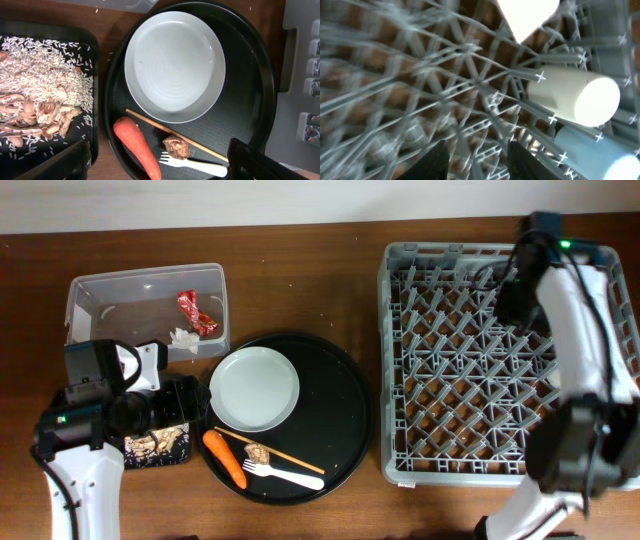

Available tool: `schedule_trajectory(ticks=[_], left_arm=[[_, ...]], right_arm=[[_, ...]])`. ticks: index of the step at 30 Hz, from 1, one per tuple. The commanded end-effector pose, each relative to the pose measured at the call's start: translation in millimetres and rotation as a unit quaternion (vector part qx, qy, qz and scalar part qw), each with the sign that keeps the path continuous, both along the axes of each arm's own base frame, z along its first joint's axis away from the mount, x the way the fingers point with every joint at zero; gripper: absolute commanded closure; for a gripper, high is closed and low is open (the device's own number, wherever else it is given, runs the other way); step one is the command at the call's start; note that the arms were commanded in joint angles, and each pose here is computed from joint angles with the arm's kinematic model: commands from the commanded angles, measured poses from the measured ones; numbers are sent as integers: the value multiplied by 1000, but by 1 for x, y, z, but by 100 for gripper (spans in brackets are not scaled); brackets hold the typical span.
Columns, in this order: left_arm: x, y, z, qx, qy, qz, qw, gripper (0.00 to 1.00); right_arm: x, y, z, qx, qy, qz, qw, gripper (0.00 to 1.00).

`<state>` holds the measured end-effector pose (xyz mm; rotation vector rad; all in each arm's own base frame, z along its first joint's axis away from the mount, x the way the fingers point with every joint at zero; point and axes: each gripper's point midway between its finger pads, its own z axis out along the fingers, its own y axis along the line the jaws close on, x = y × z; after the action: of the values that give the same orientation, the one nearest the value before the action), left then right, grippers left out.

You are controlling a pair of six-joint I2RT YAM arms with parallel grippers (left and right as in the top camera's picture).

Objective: Sort waste into correct bins and load items into the dishwasher rack
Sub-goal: 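Grasp the white plate's rim on the round tray with the right gripper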

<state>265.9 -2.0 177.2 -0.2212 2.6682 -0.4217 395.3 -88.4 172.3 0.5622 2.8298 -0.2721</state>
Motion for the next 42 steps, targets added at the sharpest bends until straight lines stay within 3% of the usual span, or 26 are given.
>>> schedule_trajectory(ticks=[1, 8, 13, 14, 16, 26, 29, 36, 42], left_arm=[[1, 2, 2, 4, -5, 1, 1000, 13], [1, 2, 2, 4, -4, 1, 1000, 13], [-3, 13, -3, 32, 10, 14, 999, 13], [-10, 28, -8, 67, 35, 49, 996, 13], [-25, 59, -14, 111, 74, 144, 980, 3], [-41, 102, -17, 87, 94, 260, 957, 1], [-41, 101, -17, 86, 95, 260, 957, 1], [-40, 100, -17, 82, 94, 258, 958, 1], [-40, 100, -17, 82, 94, 258, 958, 1]], right_arm=[[-10, 120, 69, 243, -107, 235, 935, 50], [-50, 228, 72, 288, -57, 361, 885, 44], [-62, 299, 40, 266, -11, 405, 875, 38], [-66, 325, 27, 267, 2, 431, 862, 37], [-71, 351, 7, 266, 22, 450, 852, 37], [-57, 389, -118, 176, 94, 381, 903, 38], [-51, 393, -133, 177, 94, 374, 906, 39], [-48, 396, -165, 181, 109, 330, 920, 53], [-49, 407, -167, 181, 98, 333, 920, 61]])
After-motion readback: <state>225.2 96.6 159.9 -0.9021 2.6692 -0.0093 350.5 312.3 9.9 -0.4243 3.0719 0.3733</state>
